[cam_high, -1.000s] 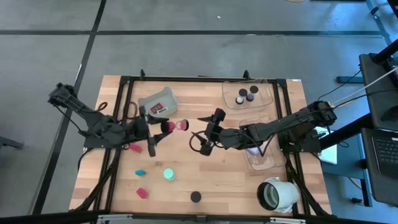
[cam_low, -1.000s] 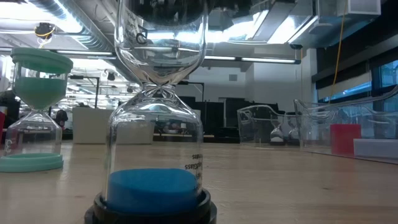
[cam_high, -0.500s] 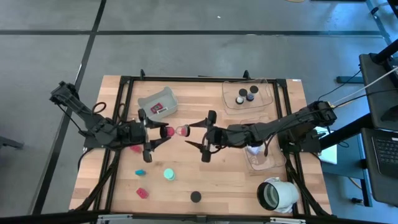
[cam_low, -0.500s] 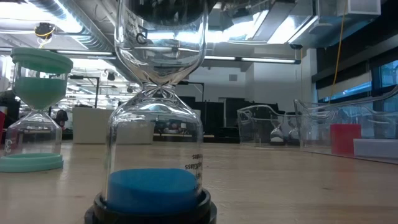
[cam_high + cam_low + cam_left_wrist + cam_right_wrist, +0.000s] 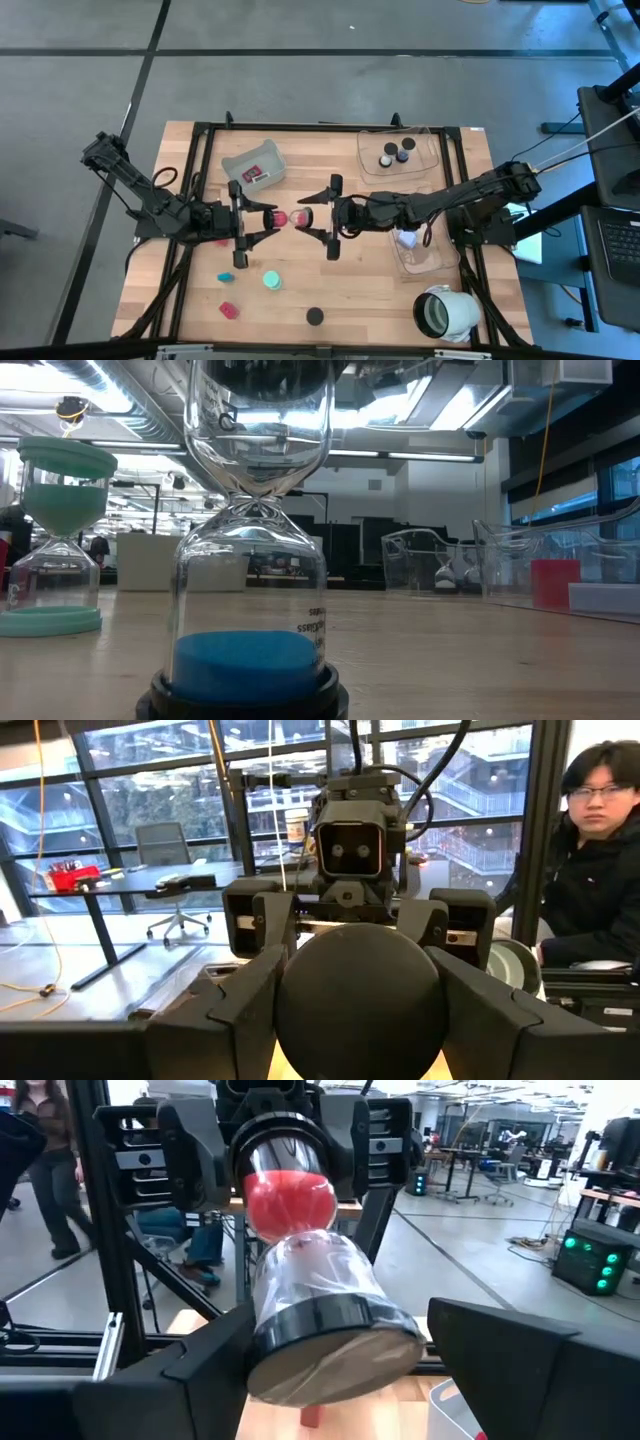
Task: Pick & Place Office items
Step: Put the orange hourglass into the top transparent bin
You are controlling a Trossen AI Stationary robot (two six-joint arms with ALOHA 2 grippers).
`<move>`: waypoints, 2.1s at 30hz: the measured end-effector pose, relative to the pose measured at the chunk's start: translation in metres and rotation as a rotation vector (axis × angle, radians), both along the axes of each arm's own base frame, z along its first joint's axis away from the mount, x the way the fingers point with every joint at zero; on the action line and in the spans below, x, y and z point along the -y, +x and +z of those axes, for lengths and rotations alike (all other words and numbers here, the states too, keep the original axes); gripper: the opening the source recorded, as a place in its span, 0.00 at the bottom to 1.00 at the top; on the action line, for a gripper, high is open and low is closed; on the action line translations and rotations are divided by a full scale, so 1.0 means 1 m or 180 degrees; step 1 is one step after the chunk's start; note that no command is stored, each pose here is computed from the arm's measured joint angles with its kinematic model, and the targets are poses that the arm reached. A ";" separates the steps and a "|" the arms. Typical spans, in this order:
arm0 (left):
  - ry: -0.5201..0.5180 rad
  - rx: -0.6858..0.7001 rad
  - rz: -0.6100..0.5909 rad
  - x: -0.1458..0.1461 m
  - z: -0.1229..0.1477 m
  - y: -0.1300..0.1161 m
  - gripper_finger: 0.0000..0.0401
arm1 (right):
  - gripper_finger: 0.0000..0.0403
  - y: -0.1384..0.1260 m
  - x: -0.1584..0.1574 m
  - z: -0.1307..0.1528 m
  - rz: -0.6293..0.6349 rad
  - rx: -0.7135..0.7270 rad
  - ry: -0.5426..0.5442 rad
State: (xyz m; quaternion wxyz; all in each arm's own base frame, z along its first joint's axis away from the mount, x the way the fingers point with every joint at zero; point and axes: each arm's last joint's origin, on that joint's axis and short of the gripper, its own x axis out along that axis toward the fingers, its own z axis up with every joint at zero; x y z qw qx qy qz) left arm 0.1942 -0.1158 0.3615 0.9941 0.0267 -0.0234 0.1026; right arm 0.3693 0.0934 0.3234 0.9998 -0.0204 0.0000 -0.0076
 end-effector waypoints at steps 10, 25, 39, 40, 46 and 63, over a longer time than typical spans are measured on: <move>0.0045 0.0046 -0.0003 0.000 0.002 0.000 0.53 | 0.68 0.000 0.000 0.000 0.0035 -0.0003 -0.0001; 0.0041 0.0055 0.0003 0.000 0.003 0.000 0.53 | 0.58 0.000 -0.001 0.002 0.0190 0.0067 -0.0057; 0.0050 0.0043 0.0007 0.000 0.002 0.000 0.53 | 0.72 0.000 -0.002 0.003 0.0224 0.0110 0.0001; 0.0050 0.0043 0.0007 0.000 0.002 0.000 0.53 | 0.71 0.000 -0.002 0.003 0.0224 0.0110 0.0001; 0.0050 0.0043 0.0009 0.000 0.002 0.000 0.53 | 0.60 0.000 -0.002 0.003 0.0212 0.0110 0.0001; -0.0055 0.0091 -0.0058 0.000 0.003 0.000 0.63 | 0.53 0.000 -0.001 0.005 0.0191 0.0152 0.0024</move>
